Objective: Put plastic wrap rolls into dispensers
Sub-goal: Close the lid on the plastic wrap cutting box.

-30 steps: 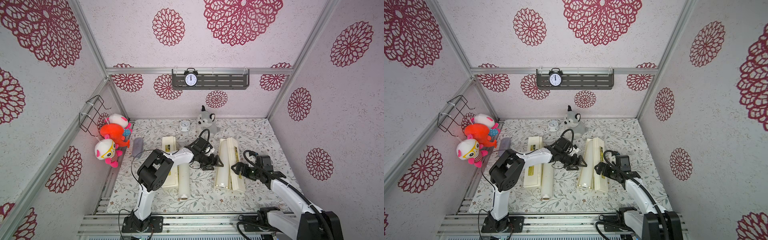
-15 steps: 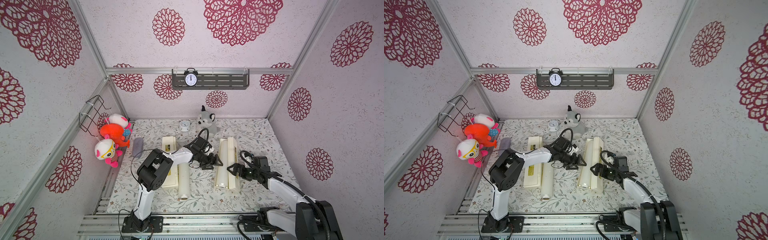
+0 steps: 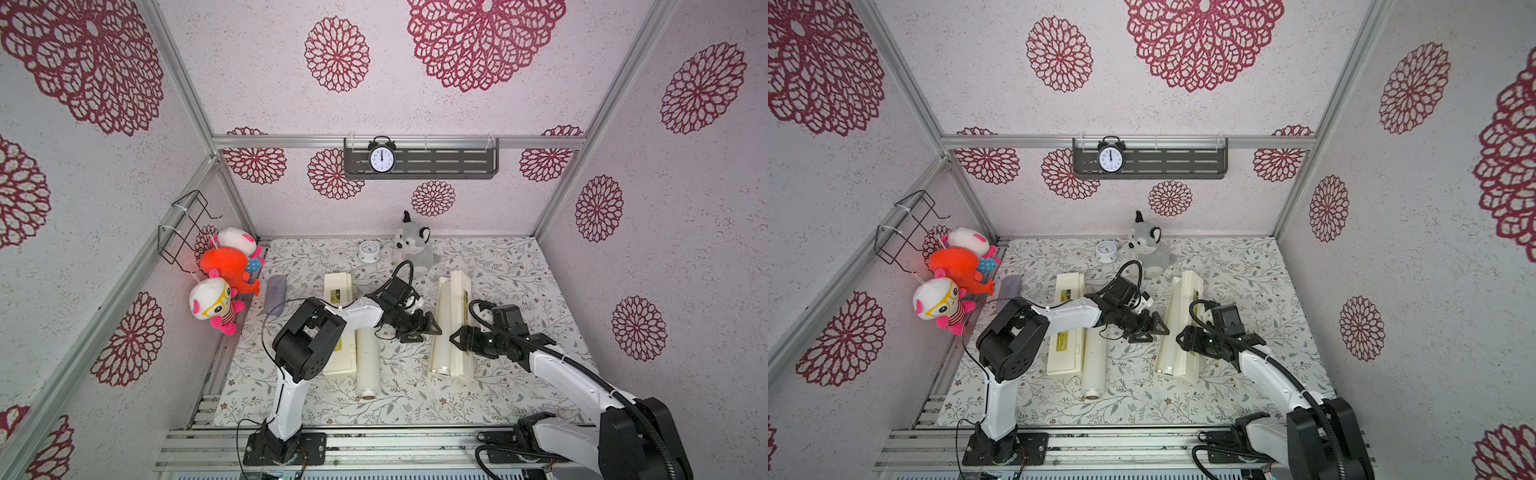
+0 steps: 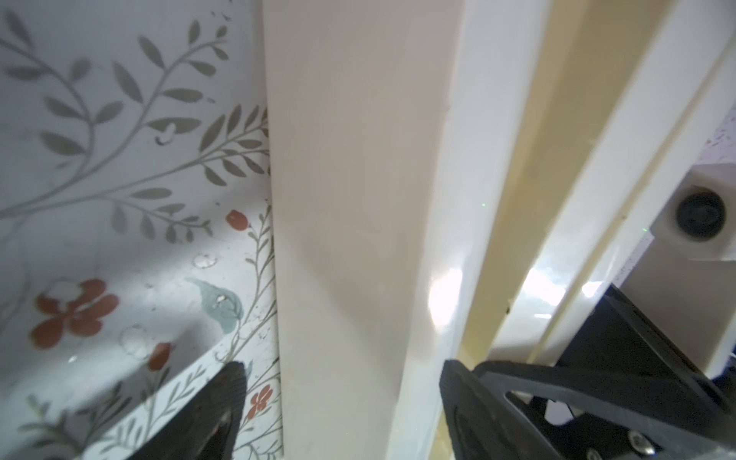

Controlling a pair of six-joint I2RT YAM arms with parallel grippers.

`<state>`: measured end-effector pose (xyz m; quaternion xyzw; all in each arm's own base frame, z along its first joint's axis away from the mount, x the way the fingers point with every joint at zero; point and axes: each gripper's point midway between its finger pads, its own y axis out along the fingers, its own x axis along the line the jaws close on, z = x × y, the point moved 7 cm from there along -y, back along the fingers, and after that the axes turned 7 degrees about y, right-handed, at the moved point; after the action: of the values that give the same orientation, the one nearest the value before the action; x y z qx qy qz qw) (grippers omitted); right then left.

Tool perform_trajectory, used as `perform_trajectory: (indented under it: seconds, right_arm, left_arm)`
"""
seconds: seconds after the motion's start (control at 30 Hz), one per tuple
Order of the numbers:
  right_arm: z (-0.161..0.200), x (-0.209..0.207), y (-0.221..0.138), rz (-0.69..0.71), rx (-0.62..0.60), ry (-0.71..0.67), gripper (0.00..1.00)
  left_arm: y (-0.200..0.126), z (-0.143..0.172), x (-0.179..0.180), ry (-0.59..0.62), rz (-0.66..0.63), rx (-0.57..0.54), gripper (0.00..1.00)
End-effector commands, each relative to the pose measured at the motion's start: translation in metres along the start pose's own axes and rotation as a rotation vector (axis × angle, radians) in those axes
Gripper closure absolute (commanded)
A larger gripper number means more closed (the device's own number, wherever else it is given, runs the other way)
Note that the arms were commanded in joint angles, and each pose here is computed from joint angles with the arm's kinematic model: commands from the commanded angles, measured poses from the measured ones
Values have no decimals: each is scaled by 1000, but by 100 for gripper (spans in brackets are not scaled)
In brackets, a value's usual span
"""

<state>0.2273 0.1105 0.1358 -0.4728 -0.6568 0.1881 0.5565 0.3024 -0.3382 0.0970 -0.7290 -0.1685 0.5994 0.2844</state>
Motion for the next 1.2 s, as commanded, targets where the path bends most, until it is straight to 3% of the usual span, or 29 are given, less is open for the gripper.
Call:
perform_trajectory:
  seconds: [0.0,0.37,0.63,0.9,1.07,1.17]
  right_arm:
    - [-12,14,-11,58,-37,-33,24]
    - [-24,43,-20,199,-4,-12,22]
    - [-22,60,-2,307,-16,25,21]
    - [-14,74,16,356,2,23,18]
    - [-7,79,21,355,9,10,3]
    - [-8,87,18,323,-5,-5,1]
  left_arm:
    - [-14,-7,-10,33,35,-50,19]
    - [-28,-7,4,39,43,-126,19]
    - [-54,-15,4,63,108,-220,19]
    - [-56,-14,10,75,128,-223,19]
    - [-55,-16,12,68,138,-232,19]
    - [-53,-17,14,62,137,-230,19]
